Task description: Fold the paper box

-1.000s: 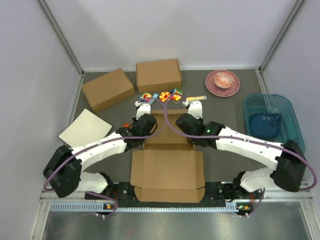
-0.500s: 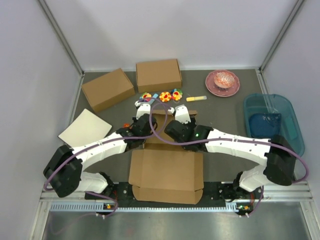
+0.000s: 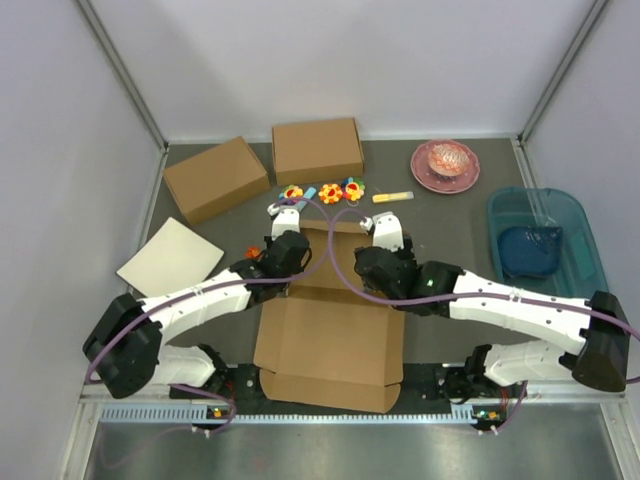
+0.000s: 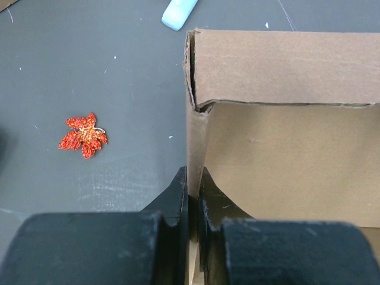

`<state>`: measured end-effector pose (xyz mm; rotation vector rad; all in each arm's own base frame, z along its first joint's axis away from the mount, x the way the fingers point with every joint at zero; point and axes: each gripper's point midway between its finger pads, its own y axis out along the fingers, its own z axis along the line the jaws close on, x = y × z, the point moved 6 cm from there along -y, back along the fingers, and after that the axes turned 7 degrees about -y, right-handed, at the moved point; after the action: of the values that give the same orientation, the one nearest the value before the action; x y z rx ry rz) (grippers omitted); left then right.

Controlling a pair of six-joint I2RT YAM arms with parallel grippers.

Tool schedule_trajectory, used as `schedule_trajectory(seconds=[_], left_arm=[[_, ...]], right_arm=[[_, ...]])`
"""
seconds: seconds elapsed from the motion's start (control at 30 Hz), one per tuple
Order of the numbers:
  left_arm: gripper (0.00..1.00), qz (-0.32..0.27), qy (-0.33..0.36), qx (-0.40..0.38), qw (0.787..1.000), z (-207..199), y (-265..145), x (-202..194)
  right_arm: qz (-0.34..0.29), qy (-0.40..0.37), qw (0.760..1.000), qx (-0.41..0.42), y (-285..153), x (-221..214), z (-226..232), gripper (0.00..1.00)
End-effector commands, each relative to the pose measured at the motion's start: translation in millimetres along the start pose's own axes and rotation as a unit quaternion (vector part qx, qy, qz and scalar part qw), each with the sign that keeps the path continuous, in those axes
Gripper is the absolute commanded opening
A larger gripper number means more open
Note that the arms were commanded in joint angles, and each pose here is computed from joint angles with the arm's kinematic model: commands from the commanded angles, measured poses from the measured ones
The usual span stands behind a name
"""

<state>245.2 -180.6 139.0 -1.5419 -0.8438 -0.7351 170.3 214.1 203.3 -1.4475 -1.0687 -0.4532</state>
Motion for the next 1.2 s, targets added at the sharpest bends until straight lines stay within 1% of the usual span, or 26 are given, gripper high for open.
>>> schedule_trajectory(seconds=[0.0,0.3,0.4,0.43,0.53,0.6,0.63,0.7,0.8,0.83,0.97,1.03,1.17], left_arm=[[0.0,0.022,0.004,-0.019,1.0,-0.8,-1.1,-15.2],[0.0,0.019,0.005,-0.017,1.0,-0.1,0.1,-16.6],[0.0,0.018,0.005,-0.017,1.0,0.2,0.0,-16.5],[0.0,0.018,0.005,-0.016,1.0,0.6,-0.2,-16.6],[0.0,0.013,0.002,-0.016,1.0,2.0,-1.5,-15.6],[0.0,0.009,0.0,-0.016,1.0,2.9,-2.0,-14.9],[0.0,0.008,-0.001,-0.016,1.0,3.3,-2.3,-15.1],[0.0,0.005,-0.006,-0.018,1.0,3.7,-3.4,-15.2],[0.0,0.002,-0.012,-0.021,1.0,5.6,-4.3,-16.8],[0.0,-0.001,-0.014,-0.023,1.0,4.8,-4.6,-16.2],[0.0,-0.007,-0.02,-0.026,0.999,5.6,-5.7,-15.9],[0.0,-0.012,-0.023,-0.027,0.999,6.3,-6.7,-14.6],[0.0,-0.025,-0.029,-0.034,0.999,7.3,-10.1,-10.9]], right_arm=[[-0.018,0.006,1.0,-0.021,-8.3,-0.5,-13.5,0.67],[-0.078,0.034,0.996,-0.022,-36.9,14.2,-44.1,0.68],[-0.101,0.052,0.993,-0.031,-47.4,16.8,-58.5,0.68],[-0.117,0.073,0.99,-0.032,-55.0,18.8,-67.0,0.69],[-0.116,0.108,0.985,-0.062,-52.6,9.8,-87.8,0.68],[-0.093,0.122,0.987,-0.056,-44.8,-2.5,-93.1,0.66],[-0.081,0.139,0.985,-0.068,-38.5,-7.0,-99.8,0.66],[-0.056,0.141,0.987,-0.059,-29.2,-20.4,-96.0,0.66],[-0.053,0.144,0.987,-0.039,-19.7,-25.5,-87.0,0.66],[-0.069,0.151,0.986,-0.027,-17.3,-19.3,-83.2,0.66],[-0.082,0.146,0.986,0.007,-7.5,-12.8,-69.2,0.69],[-0.069,0.134,0.989,0.001,1.8,-13.2,-65.2,0.7],[-0.07,0.128,0.989,-0.002,16.4,-6.7,-61.6,0.71]])
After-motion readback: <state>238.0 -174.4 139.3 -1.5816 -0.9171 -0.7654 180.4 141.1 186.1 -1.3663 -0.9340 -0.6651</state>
